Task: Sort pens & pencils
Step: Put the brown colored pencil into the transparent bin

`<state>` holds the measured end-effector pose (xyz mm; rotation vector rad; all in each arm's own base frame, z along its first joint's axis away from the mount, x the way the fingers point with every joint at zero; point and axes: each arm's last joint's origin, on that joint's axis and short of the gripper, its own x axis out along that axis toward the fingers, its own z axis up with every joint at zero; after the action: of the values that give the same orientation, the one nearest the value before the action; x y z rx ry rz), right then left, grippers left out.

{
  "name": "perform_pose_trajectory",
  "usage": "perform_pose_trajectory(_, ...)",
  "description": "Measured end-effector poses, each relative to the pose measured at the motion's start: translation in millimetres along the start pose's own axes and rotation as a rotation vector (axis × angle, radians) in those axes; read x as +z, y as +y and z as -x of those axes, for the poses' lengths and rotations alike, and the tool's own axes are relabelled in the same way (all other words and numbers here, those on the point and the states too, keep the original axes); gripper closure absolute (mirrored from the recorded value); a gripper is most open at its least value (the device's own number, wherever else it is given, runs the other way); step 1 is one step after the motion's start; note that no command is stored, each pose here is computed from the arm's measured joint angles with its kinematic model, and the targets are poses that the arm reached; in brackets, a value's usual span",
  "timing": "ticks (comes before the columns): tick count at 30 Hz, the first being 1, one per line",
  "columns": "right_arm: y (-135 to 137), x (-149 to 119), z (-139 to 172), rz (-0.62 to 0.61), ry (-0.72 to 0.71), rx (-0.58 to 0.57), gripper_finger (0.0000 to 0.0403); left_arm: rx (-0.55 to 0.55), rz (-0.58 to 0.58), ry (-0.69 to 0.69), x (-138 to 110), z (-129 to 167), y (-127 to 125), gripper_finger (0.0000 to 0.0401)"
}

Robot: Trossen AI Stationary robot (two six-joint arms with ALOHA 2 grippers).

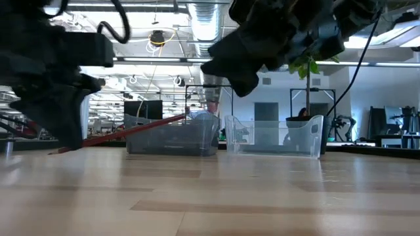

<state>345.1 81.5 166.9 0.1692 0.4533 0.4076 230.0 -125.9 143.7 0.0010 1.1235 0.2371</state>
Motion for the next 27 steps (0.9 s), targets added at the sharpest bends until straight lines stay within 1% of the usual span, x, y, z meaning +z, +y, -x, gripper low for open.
perform_pose_trajectory(5, 13, 16, 12, 0.014, -0.050, 0.023, 0.0232, 0.031, -0.047, -0.010, 8, -2, 8, 0.0383)
perform_pose_trajectory(7, 20, 22, 20, 0.018, -0.055, -0.007, 0.0233, 0.041, -0.076, -0.024, 16, -2, 11, 0.0383)
perform_pose_trajectory(10, 29, 28, 36, 0.054, -0.015, -0.096, 0.0234, 0.054, -0.133, -0.054, 31, 2, 16, 0.0383)
perform_pose_trajectory(12, 34, 29, 43, 0.060, 0.009, -0.134, 0.0234, 0.059, -0.179, -0.078, 43, 5, 19, 0.0383)
perform_pose_trajectory(17, 46, 33, 63, 0.072, 0.040, -0.159, 0.0231, 0.076, -0.274, -0.140, 78, 16, 33, 0.0383)
perform_pose_trajectory(20, 46, 24, 78, 0.070, 0.020, -0.159, 0.0232, 0.099, -0.306, -0.172, 98, 22, 45, 0.0383)
perform_pose_trajectory(23, 45, 5, 98, 0.029, -0.039, -0.157, 0.0234, 0.121, -0.338, -0.193, 114, 26, 60, 0.0383)
perform_pose_trajectory(27, 45, -23, 122, -0.034, -0.126, -0.198, 0.0233, 0.115, -0.386, -0.212, 132, 30, 81, 0.0383)
